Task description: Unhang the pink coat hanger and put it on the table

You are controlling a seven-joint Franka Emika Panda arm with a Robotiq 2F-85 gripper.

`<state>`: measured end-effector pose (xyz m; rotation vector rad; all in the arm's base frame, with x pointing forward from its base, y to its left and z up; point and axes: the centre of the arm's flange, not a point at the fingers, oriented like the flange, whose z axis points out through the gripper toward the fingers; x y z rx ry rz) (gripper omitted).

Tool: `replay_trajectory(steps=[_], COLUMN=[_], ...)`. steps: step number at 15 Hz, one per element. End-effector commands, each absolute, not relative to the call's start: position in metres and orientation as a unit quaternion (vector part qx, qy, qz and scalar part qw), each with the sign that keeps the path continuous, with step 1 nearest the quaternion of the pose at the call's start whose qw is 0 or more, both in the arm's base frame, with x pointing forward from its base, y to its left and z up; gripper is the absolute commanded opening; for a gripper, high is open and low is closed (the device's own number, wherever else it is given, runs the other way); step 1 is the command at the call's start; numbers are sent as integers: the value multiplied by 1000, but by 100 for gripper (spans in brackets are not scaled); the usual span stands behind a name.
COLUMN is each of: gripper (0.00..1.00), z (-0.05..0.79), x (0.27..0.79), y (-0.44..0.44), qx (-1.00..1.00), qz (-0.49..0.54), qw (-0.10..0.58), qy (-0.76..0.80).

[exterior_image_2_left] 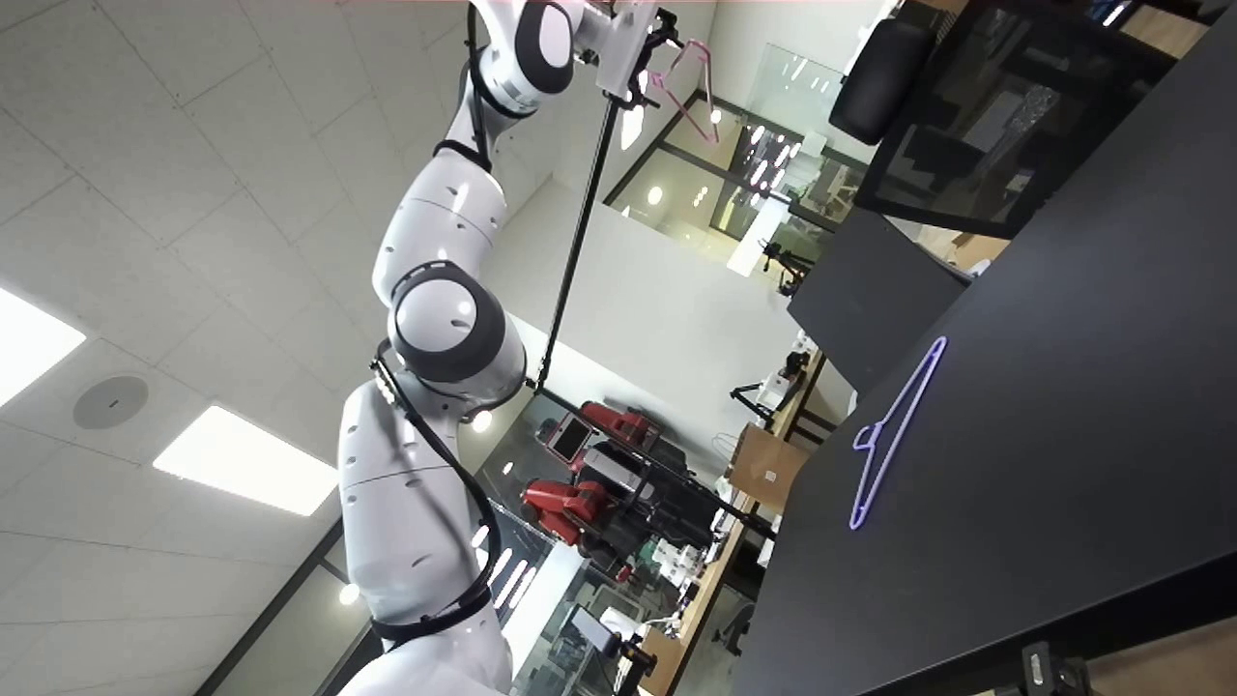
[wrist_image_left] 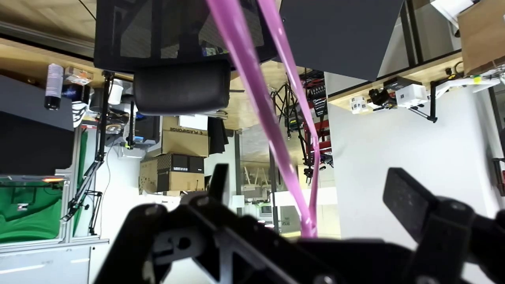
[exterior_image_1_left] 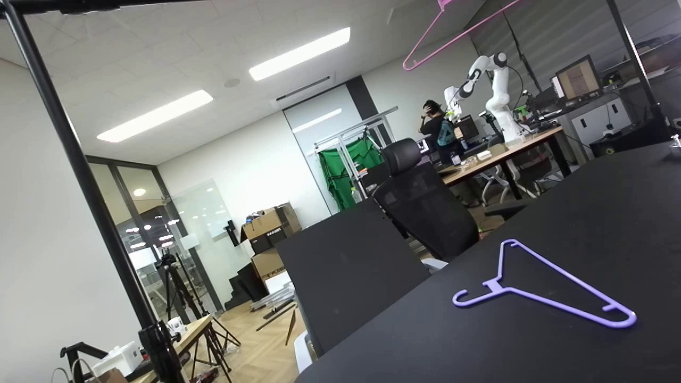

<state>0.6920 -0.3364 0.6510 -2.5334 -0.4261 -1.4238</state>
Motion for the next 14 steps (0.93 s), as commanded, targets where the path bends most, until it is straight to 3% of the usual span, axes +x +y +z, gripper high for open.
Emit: replay_trajectory(steps=[1,7,8,9,11,14], gripper=[100,100,95,74,70,48], z=[654,665,667,668,670,672], x=[697,707,710,710,711,713], y=[-328,-318,-318,-317,-317,-320], qx=[-843,-802,-796,-789,-776,-768], qz=[-505,-558,-567,-576,-594,-605], qw=[111,138,132,127,111,104], qy=[-147,-162,-166,-171,-179,-182])
